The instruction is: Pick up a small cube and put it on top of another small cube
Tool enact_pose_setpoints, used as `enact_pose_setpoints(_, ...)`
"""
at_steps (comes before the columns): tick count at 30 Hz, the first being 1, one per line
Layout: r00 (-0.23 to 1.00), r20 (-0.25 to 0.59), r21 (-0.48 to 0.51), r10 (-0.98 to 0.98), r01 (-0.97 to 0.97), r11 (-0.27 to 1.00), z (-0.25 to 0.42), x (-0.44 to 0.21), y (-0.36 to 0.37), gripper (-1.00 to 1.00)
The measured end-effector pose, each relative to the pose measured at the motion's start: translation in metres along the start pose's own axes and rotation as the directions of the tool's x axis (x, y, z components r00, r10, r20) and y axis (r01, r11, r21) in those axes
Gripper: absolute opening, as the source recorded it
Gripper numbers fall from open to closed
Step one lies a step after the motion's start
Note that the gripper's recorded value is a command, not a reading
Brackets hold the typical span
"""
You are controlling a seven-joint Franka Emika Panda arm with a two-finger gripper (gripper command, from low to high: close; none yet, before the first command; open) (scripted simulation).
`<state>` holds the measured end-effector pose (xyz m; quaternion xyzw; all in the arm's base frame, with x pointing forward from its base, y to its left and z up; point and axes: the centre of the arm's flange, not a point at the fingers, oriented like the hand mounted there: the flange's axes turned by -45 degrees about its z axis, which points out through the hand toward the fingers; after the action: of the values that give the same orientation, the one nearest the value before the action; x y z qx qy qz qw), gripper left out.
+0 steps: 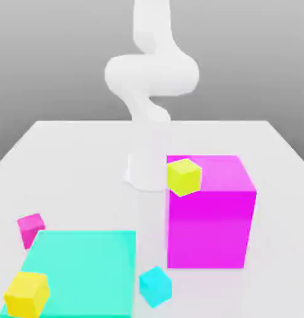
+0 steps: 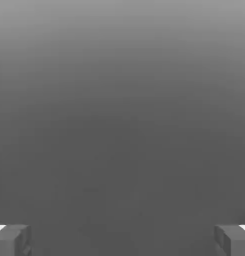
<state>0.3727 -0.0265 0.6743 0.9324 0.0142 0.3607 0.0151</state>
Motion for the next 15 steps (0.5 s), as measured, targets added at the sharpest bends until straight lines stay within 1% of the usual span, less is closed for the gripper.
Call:
enact_pose_setpoints(7,0.974,0.18,-0.005,-0.139,0.142,0.99,0.116,-0.045,0.075,0.0)
enact_pose_setpoints(15,0.892,0.362,0.067,-0.272,0.266,0.962,0.215,-0.141,0.155,0.0)
